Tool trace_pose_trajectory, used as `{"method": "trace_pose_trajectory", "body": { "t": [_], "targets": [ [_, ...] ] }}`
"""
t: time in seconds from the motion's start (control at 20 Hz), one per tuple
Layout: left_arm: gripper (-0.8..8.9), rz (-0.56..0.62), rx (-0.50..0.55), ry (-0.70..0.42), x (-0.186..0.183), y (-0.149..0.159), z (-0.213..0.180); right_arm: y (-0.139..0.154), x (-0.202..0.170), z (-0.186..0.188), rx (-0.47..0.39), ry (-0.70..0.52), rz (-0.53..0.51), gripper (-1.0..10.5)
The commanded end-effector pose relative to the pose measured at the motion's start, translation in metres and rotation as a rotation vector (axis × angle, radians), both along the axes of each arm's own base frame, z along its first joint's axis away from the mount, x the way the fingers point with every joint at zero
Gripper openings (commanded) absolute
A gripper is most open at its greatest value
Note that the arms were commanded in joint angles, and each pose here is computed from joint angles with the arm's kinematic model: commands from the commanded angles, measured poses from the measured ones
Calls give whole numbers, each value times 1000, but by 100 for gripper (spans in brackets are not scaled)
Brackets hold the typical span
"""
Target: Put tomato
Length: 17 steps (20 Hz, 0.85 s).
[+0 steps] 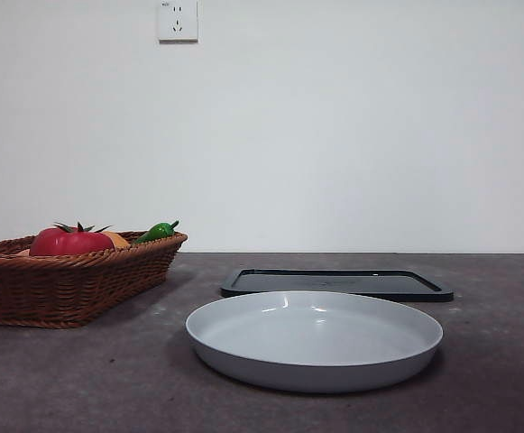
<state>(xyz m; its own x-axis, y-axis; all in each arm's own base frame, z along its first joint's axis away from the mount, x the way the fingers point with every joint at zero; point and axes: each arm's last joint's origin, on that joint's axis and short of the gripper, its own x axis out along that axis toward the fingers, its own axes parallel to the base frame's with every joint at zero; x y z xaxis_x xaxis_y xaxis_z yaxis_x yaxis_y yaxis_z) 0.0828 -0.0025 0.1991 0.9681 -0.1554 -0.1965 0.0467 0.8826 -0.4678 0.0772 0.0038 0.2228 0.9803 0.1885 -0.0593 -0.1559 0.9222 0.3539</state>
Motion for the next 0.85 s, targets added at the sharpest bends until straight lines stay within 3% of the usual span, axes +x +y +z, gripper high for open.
{"method": "trace_pose_trajectory", "body": {
  "t": [0.05, 0.4, 0.85],
  "targets": [
    [10, -42, 12, -11, -2, -1, 20, 1, -3, 17, -20, 18, 36, 7],
    [10, -203, 150, 92, 1, -4, 59, 4, 0, 61, -124, 145, 171, 6],
    [10, -433, 202, 235, 17, -9, 96, 11, 20, 100, -192, 360, 412, 7]
  ]
}}
